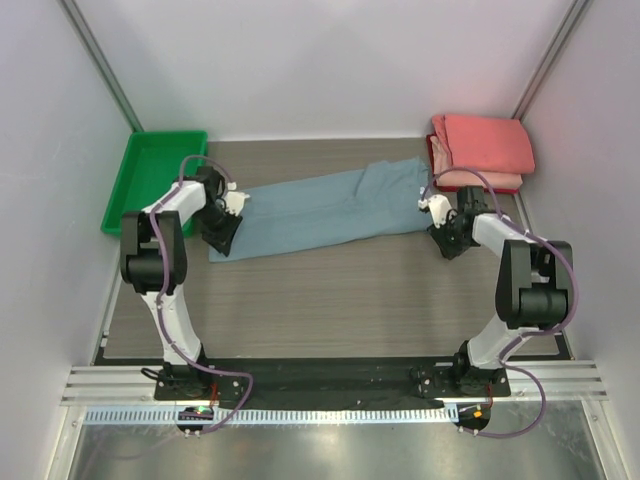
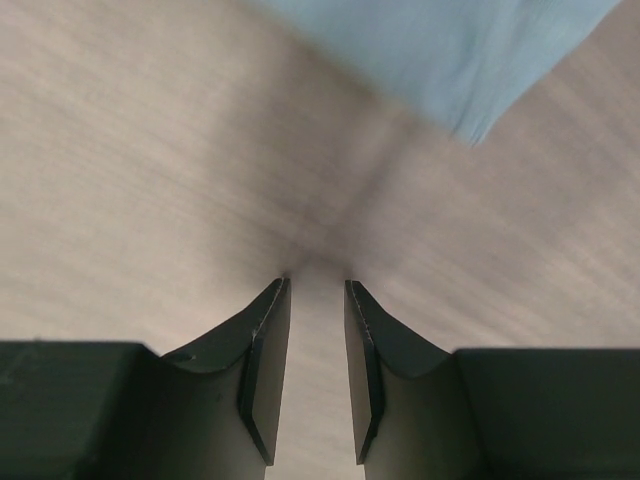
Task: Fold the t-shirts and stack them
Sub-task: Fold the tshirt
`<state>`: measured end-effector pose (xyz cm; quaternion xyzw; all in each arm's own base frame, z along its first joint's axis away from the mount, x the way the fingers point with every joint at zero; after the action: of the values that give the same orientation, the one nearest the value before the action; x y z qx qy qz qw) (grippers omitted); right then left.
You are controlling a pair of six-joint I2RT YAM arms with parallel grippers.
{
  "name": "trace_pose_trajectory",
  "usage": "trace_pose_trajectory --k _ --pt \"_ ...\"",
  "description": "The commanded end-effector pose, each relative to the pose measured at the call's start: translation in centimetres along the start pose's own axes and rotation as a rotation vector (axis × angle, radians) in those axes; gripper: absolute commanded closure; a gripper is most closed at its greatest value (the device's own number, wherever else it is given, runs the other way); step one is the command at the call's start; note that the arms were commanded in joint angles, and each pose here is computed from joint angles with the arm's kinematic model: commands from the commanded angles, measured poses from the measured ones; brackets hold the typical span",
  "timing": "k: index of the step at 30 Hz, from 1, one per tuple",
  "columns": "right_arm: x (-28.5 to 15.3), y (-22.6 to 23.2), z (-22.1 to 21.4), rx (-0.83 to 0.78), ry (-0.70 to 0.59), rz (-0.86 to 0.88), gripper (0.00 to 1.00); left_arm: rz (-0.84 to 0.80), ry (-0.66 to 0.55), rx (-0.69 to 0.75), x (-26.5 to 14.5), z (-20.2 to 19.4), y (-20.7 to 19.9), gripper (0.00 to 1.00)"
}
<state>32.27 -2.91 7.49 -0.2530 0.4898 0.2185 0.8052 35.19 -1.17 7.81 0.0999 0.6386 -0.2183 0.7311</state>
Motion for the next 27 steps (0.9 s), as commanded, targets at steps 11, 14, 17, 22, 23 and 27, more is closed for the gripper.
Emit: trace_pose_trajectory --k 11,14,17,22,23,27 --pt "-5.5 -2.1 3.9 0.082 -0.158 -0.056 0.64 0.017 0.032 -0.003 -0.3 -1.6 -0.2 0.72" --pt "-5.4 -3.7 5.7 0.126 -0.200 -0.063 0.62 0.012 0.030 -0.003 -0.4 -1.4 -0.2 0.72" --pt "-4.4 -4.6 6.4 0.127 -0.200 -0.055 0.60 0.017 0.027 -0.002 -0.5 -1.5 -0.2 0.72" --pt "-2.1 -5.6 7.3 0.147 -0.193 -0.015 0.58 0.016 0.022 -0.011 -0.6 -1.6 -0.4 0.73" --pt "-1.7 -5.7 7.4 0.148 -0.192 -0.011 0.58 0.016 0.020 -0.014 -0.5 -1.5 -0.4 0.72" --pt "-0.3 -6.1 7.7 0.161 -0.187 0.015 0.57 0.024 0.023 -0.012 -0.5 -1.6 -0.3 0.72"
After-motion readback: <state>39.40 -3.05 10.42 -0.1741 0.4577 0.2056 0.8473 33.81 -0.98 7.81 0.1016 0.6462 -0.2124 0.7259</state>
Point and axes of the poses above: each gripper's point midway between its finger pads, its own x axis out along the fingers, its own y axis along the line the jaws close on, z = x × y, the point moved 6 cm from there along -x, back along the fingers, and after that the axes turned 3 degrees about -x, right-handed, at the moved point
